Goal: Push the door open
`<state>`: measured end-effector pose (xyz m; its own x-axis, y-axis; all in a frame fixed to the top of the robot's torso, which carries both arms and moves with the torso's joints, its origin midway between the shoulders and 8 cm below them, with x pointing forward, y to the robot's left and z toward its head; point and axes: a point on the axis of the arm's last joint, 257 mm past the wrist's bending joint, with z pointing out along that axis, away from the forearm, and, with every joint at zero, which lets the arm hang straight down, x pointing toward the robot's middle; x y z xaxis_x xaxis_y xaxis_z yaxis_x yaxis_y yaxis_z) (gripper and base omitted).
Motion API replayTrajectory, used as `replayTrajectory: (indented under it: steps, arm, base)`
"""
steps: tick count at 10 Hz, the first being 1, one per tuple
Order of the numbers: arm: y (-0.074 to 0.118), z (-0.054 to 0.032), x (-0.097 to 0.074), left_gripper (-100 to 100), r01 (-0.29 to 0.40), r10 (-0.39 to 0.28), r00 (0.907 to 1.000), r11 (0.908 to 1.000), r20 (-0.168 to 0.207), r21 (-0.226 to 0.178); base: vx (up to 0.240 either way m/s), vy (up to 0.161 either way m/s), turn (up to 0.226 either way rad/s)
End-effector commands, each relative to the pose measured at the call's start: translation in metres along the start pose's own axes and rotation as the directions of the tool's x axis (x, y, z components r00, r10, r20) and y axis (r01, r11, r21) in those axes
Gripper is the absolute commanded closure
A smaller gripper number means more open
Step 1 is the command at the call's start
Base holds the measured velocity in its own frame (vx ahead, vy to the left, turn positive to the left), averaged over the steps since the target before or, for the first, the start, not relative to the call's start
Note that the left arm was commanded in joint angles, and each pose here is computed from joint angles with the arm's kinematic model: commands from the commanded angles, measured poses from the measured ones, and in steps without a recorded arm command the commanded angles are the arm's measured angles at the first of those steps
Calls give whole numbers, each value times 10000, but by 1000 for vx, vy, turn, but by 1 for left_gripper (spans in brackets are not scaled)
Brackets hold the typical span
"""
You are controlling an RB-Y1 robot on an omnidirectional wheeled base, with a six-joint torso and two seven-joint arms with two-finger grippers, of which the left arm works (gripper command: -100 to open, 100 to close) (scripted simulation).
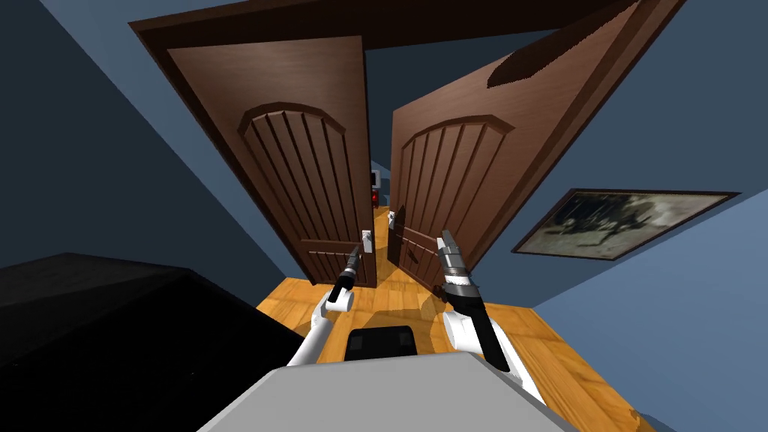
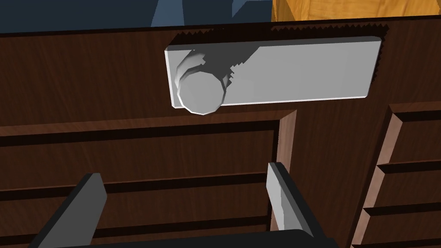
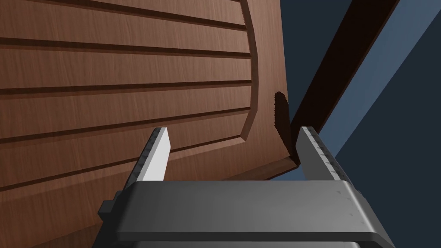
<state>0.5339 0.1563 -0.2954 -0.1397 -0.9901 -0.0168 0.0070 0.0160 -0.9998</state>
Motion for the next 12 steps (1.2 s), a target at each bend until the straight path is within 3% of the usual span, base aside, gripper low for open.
replayTrajectory:
  steps: [1, 8, 9, 12]
  arm:
    - [4, 10, -35, -100, -46, 46, 10000, 10000, 33, -10]
    - [7, 56, -38, -100, 86, -86, 9999, 10000, 135, -19]
    - [7, 56, -38, 100, 86, -86, 9999, 10000, 135, -19]
    - [7, 56, -38, 100, 86, -86, 9999, 10000, 135, -19]
  base:
    - [191, -18, -20]
    - [183, -27, -17]
    - [-11, -1, 3]
    - [-23, 3, -3]
